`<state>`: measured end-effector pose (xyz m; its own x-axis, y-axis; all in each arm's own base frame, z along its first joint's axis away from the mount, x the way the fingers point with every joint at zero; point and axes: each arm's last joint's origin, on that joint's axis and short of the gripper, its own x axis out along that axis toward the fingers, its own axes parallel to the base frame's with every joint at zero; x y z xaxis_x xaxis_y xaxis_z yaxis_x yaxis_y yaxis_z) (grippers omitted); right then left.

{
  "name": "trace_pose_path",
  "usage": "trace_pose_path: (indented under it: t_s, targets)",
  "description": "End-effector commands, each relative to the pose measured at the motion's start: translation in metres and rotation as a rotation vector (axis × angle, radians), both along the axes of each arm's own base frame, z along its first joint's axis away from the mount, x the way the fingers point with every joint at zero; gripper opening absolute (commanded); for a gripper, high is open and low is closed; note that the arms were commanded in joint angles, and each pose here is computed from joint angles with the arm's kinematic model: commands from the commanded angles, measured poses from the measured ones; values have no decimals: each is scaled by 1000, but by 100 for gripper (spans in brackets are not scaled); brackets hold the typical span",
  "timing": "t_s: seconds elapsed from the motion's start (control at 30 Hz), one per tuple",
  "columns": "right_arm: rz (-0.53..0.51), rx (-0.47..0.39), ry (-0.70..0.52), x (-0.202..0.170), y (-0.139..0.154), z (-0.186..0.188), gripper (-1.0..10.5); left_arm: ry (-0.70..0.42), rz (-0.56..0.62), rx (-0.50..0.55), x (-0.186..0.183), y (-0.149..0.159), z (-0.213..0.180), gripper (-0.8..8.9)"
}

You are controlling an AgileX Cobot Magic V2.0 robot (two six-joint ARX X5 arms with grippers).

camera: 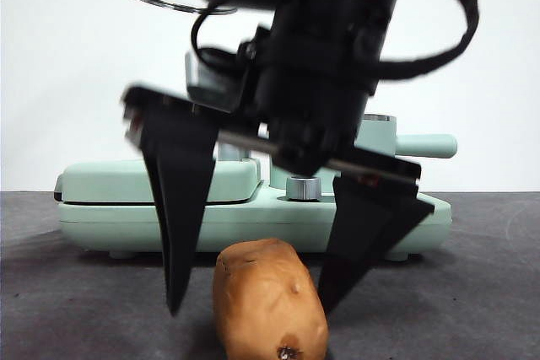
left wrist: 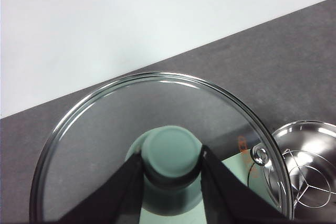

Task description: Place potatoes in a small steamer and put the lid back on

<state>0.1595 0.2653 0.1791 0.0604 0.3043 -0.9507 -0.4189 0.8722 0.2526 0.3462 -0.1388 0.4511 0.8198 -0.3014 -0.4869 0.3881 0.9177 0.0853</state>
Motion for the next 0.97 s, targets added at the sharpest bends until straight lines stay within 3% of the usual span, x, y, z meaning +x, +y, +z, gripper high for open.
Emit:
trace_pose_path:
  t_s: [0.03, 0.1, 0.23, 0.3, 0.57, 0.77, 0.97]
  targets:
    - [-15, -20, 16, 0, 8, -8, 473, -57, -6, -22, -2, 0, 12, 13]
    - [-17, -30, 25, 0, 8, -10, 429, -56, -11, -24, -2, 0, 12, 12]
    - [-10, -30, 23, -1, 9, -10, 167, -56, -12, -25, -2, 0, 12, 12]
    - [-10, -31, 22, -1, 9, -10, 108, -56, -11, -24, -2, 0, 12, 12]
    - [31, -56, 24, 3, 13, 11, 109, -55, -11, -24, -2, 0, 12, 13]
    - [72, -70, 9, 18, 14, 55, 109, -55, -11, -24, -2, 0, 12, 13]
    - [48, -32, -50, 50, 1, 105, 109, -55, -11, -24, -2, 0, 12, 13]
